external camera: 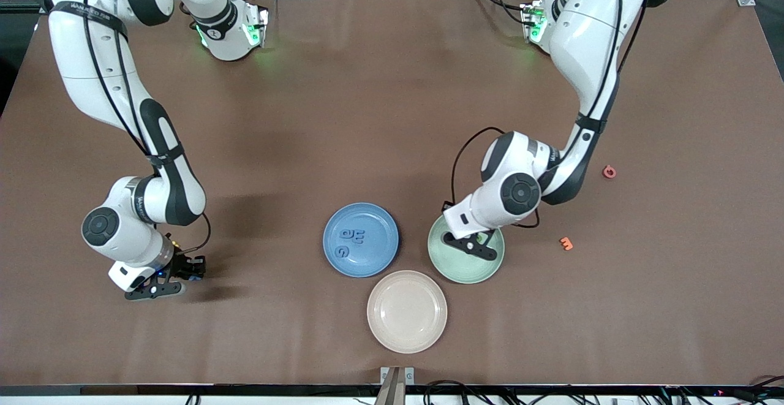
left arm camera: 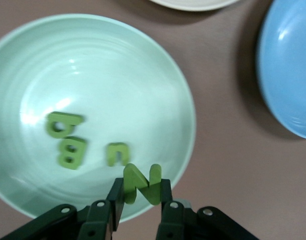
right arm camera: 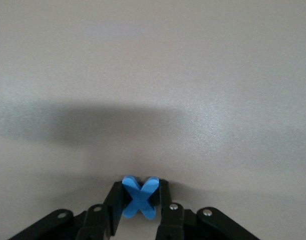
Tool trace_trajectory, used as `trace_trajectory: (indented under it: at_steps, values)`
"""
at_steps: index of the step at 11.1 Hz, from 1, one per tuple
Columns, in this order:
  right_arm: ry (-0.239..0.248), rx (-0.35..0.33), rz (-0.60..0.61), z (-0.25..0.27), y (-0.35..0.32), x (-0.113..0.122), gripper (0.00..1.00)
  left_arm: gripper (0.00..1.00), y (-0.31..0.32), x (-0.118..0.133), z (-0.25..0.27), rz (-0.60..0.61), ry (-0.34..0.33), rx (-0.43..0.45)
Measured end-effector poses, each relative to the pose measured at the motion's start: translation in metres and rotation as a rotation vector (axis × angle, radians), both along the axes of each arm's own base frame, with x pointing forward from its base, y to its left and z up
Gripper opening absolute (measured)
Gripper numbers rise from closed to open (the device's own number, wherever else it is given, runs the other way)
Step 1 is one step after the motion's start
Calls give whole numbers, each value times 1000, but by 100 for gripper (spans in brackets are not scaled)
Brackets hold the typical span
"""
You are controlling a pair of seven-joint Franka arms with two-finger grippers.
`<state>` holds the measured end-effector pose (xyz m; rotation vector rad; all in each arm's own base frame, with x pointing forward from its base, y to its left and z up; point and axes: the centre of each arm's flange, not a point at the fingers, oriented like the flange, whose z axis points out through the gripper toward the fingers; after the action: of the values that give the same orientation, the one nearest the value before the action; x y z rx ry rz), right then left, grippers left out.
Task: Sort letters by color into matching plates
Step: 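Put N in green plate while the right gripper puts X in blue plate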
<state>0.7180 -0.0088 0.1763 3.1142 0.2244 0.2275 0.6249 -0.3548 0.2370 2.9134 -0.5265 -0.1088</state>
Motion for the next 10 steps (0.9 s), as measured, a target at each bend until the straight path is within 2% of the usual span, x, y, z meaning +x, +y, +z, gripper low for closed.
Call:
trace_trajectory:
  at_steps: [2,7,10]
  values:
    - [-1,1,1,1,1,0,30,33,-13,-8,0,-1,4,0]
    - [1,3,-6,6,1,0,29,33,-7,3,-11,3,-61,3]
    - [4,32,-68,37,25,3,29,33,-3,9,-15,-3,-78,1]
